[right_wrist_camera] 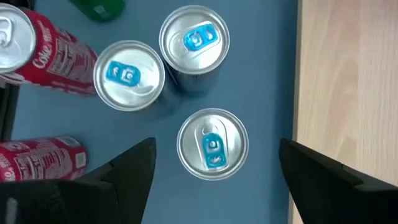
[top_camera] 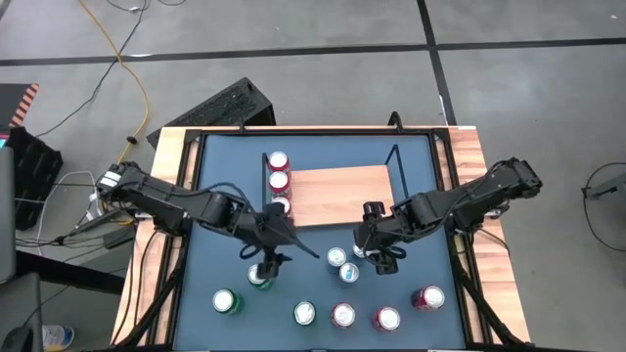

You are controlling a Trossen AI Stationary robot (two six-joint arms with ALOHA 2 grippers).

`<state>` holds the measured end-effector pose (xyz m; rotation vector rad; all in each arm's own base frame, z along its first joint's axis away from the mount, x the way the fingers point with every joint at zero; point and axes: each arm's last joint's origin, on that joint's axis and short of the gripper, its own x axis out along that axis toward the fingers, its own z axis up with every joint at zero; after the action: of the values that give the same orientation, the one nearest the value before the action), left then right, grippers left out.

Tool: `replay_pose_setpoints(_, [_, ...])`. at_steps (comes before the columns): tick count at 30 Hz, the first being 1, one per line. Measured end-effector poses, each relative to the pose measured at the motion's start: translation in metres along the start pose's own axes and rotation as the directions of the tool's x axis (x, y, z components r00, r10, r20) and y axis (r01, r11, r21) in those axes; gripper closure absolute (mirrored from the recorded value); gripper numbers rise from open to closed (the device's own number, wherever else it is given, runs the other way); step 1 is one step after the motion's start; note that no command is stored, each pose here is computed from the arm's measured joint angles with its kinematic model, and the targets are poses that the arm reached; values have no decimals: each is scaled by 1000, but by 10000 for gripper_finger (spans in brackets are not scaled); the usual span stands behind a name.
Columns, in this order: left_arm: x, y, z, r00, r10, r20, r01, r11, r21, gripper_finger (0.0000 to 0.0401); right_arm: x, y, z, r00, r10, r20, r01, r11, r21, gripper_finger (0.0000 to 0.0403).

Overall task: Place canned beverage on shelf
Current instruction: Put the blue soda can on the shelf

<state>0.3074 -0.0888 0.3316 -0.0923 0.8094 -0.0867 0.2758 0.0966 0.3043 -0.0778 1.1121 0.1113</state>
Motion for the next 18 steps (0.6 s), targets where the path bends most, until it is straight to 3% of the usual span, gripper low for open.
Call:
replay_pose_setpoints(5, [0, 13, 17, 990, 10, 141, -15, 999, 36, 156, -9, 1, 1, 1000, 4, 10, -4, 1000, 31, 78])
replay_pose_setpoints(12, [9, 42, 26, 983, 71, 168, -74, 997, 9, 156, -41, 8, 6, 1000, 15, -3, -15, 1000, 22, 78])
replay_pose_setpoints(18, [29, 43, 34, 989, 50, 138, -74, 981, 178, 156, -87, 10, 4, 998, -49, -42, 51, 998, 37, 78])
